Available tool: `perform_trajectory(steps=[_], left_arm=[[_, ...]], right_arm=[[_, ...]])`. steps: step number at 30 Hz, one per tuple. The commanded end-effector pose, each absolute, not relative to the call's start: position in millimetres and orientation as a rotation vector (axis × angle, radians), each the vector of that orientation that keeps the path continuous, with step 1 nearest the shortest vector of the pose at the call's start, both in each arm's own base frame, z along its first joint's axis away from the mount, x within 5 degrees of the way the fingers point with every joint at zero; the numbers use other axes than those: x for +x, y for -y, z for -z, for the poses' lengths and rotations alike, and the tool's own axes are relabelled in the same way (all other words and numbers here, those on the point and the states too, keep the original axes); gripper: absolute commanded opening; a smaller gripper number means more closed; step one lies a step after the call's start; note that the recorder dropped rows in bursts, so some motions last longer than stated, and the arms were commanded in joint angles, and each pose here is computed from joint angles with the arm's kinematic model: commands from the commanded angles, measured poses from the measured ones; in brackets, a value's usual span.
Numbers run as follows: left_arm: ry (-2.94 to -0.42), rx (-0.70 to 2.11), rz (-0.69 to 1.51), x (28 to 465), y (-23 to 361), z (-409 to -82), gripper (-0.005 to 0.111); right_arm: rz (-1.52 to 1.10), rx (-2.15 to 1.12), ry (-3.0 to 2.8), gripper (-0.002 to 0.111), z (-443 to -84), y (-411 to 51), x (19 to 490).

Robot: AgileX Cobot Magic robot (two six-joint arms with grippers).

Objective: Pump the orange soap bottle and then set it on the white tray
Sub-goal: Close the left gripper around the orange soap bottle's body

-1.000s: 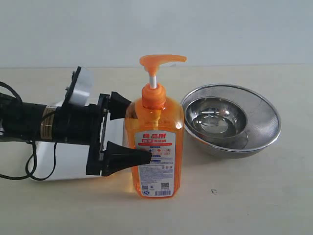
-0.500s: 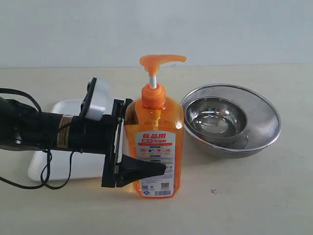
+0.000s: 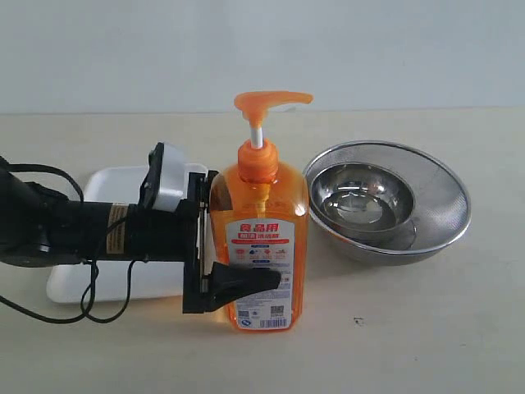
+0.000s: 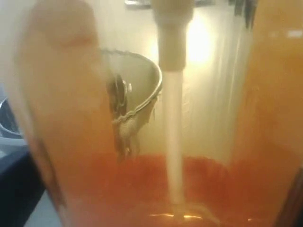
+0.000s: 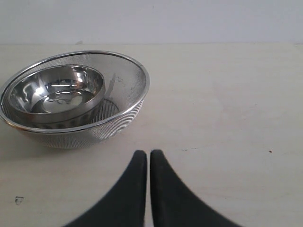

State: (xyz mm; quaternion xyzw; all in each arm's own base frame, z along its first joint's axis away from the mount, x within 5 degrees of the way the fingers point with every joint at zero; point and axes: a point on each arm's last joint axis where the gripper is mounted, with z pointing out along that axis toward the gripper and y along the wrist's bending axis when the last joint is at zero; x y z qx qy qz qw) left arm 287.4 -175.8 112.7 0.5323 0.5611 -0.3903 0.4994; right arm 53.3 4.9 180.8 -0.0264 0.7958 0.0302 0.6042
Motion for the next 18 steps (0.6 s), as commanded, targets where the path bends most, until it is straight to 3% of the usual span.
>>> perform_trajectory(steps=[1,18], left_arm=[[-1.347,1.255,0.927,289,177,-114,0.109],[-1.32,1.3,0.961,280,190,-114,0.109]], right_arm=[[-0.063,-0.063,-1.824,0.0,-182,-5,53],[-0.063,-0.063,-1.824,0.0,-182,-5,53]])
